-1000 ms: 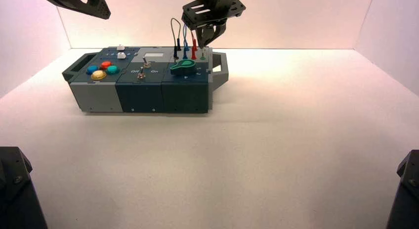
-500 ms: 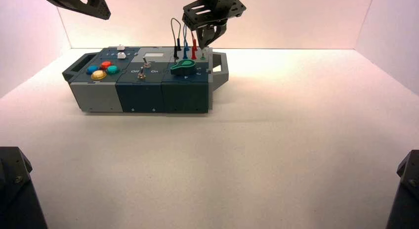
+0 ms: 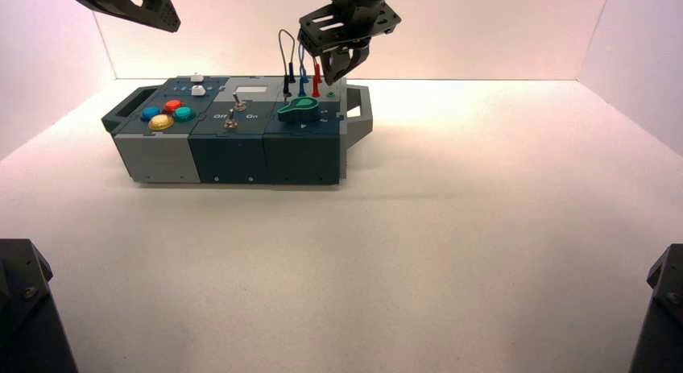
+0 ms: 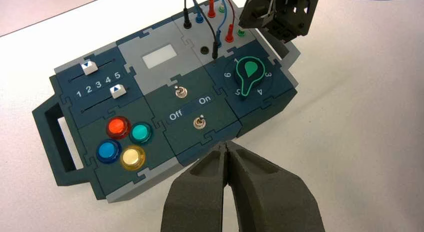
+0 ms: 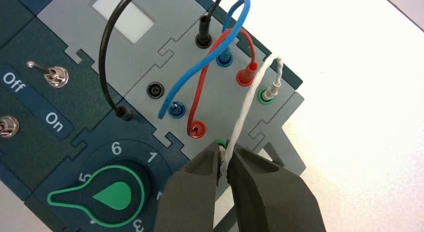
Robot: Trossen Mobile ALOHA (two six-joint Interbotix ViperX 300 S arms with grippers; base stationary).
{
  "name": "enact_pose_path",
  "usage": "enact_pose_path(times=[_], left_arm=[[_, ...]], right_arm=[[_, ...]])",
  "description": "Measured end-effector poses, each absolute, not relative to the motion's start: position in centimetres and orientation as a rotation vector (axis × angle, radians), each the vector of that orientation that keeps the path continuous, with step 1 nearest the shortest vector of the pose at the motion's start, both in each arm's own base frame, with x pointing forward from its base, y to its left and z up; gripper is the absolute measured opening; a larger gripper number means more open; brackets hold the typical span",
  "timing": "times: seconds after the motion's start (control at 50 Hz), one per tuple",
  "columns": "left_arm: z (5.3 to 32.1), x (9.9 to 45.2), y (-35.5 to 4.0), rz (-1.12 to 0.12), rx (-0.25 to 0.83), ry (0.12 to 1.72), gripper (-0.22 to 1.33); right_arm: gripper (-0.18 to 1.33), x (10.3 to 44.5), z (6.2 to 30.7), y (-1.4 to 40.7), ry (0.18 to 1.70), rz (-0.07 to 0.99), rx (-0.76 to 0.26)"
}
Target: Insert the white wire.
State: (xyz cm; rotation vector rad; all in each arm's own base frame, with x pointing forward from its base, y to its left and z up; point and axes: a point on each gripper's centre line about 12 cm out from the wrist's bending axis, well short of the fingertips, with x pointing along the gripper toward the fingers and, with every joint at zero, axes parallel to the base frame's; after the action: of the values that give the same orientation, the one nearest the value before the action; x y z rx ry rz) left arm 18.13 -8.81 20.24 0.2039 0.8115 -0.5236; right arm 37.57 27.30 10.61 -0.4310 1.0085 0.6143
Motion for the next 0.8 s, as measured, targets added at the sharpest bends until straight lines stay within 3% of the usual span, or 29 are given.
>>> enact_pose_path(times=[0.58,0.64,0.66,0.72,0.8], left_arm=[[20.3,18.2,-8.8,-0.523,0.205,0.810,-0.16],[20.3,18.2,-8.8,-0.523,0.205,0.810,-0.16],[20.3,18.2,-8.8,-0.523,0.205,0.810,-0.16],[20.3,18.2,-8.8,-0.523,0.205,0.810,-0.16],[20.3,18.2,-8.8,-0.523,0.205,0.810,-0.16]], right_arm=[[-0.02,37.5,9.7,27.3,1.026,0.613,-0.431],[0.09,37.4,9.7,27.3,1.032,0.613,-0.434],[0.42,37.0,9.4,26.9,1.060,0.610,-0.444],[0.72,36.7,9.5,26.6,1.086,0.604,-0.449],[0.76,36.6,9.5,26.3,1.114,0.599,-0.460]])
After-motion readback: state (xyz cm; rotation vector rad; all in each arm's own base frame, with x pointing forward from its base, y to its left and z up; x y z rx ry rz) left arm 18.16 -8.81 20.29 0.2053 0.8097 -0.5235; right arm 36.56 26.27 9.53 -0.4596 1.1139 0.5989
